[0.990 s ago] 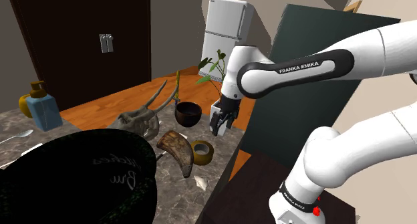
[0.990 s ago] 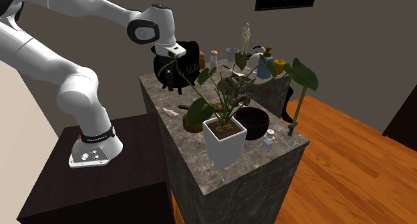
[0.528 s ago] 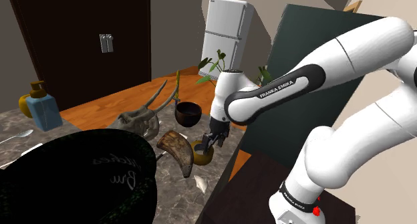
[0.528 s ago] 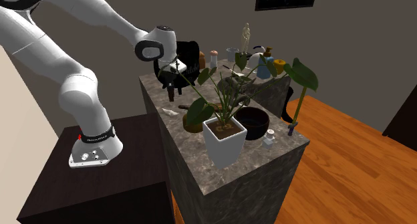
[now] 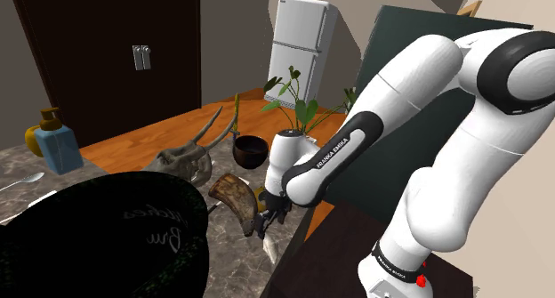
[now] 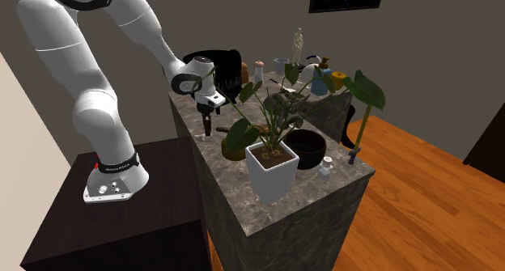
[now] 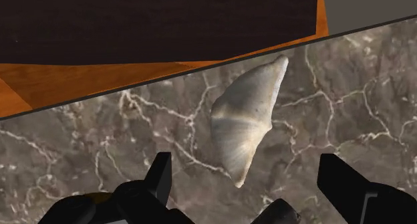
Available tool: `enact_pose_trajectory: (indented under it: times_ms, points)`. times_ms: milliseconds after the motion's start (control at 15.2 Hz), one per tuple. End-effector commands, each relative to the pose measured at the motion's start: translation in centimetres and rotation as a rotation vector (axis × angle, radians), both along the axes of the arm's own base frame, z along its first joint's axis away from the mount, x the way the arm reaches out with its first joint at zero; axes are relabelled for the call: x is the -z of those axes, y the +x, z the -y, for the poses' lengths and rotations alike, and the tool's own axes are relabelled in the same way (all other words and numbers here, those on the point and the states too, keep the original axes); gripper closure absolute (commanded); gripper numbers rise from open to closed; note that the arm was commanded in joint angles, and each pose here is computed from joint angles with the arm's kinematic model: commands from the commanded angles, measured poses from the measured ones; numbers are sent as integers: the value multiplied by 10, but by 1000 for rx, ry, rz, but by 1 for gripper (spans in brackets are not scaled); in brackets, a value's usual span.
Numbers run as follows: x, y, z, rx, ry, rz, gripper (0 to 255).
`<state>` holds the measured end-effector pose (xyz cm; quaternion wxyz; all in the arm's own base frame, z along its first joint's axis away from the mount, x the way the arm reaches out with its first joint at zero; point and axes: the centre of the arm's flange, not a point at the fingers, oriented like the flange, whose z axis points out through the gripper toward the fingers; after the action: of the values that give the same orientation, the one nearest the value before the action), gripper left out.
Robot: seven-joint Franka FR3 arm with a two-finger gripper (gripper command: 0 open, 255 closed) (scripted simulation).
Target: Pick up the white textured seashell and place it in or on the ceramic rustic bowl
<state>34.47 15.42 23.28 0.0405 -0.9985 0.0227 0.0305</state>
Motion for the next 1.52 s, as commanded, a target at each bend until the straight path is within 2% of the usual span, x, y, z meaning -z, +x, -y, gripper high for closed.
enact_pose_trajectory:
  times_ms: [0, 462, 990, 1056, 1452]
  points:
    - [15, -2, -5, -1, 1, -2, 0]
    - [50, -4, -8, -1, 1, -2, 0]
    - [50, -4, -8, -1, 1, -2, 0]
    - [50, -4, -8, -1, 1, -2, 255]
    - [50, -4, -8, -1, 1, -2, 255]
